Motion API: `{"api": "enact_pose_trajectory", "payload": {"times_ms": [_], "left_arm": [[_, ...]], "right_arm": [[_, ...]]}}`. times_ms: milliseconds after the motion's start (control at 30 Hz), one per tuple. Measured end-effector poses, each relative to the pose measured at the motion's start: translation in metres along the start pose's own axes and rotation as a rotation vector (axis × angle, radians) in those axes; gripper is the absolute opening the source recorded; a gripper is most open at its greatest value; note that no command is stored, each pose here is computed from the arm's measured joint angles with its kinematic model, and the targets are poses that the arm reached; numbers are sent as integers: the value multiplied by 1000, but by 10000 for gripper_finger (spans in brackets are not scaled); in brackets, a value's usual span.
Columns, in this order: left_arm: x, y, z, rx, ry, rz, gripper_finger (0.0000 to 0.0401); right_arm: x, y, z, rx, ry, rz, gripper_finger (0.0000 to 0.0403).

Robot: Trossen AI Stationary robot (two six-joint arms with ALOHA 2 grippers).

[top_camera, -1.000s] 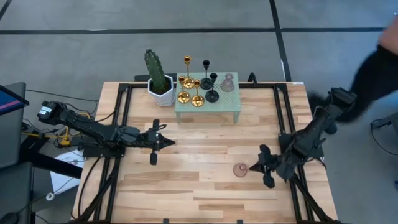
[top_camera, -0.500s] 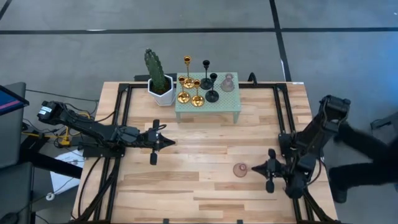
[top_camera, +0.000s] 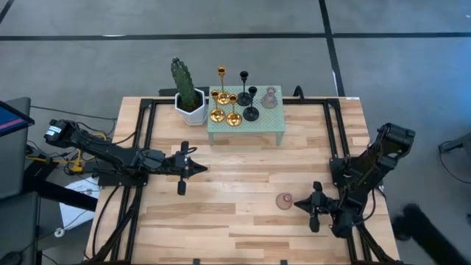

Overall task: Pick & Place candle stick holders
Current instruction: Put the pink glass candle holder on the shelf

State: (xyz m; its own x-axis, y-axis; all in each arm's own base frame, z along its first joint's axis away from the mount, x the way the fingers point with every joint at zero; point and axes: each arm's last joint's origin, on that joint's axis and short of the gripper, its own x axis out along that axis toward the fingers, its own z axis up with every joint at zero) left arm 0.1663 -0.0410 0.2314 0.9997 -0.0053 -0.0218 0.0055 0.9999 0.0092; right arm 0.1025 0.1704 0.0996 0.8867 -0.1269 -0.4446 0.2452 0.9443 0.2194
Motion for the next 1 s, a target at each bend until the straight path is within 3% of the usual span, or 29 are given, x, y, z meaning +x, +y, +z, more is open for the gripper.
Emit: {"api": "enact_pose_trajectory", "payload": {"times_ms": [133,267,567,767,1000], "left_arm": [[0,0,0,0,0,0,8],[0,0,0,-1,-1,0,8],[0,0,0,-8,-2,0,8],[0,0,0,-8,-2,0,8],[0,0,0,-8,-2,0,8]], "right_arm": [[-1,1,2,26,6,12,2],[1,1,6,34,-2,3,29],[11,-2,12,-28,-5,-41,158],[16,-2,16,9,-17,-52,232],[24,0,24,20,-48,-59,248]]}}
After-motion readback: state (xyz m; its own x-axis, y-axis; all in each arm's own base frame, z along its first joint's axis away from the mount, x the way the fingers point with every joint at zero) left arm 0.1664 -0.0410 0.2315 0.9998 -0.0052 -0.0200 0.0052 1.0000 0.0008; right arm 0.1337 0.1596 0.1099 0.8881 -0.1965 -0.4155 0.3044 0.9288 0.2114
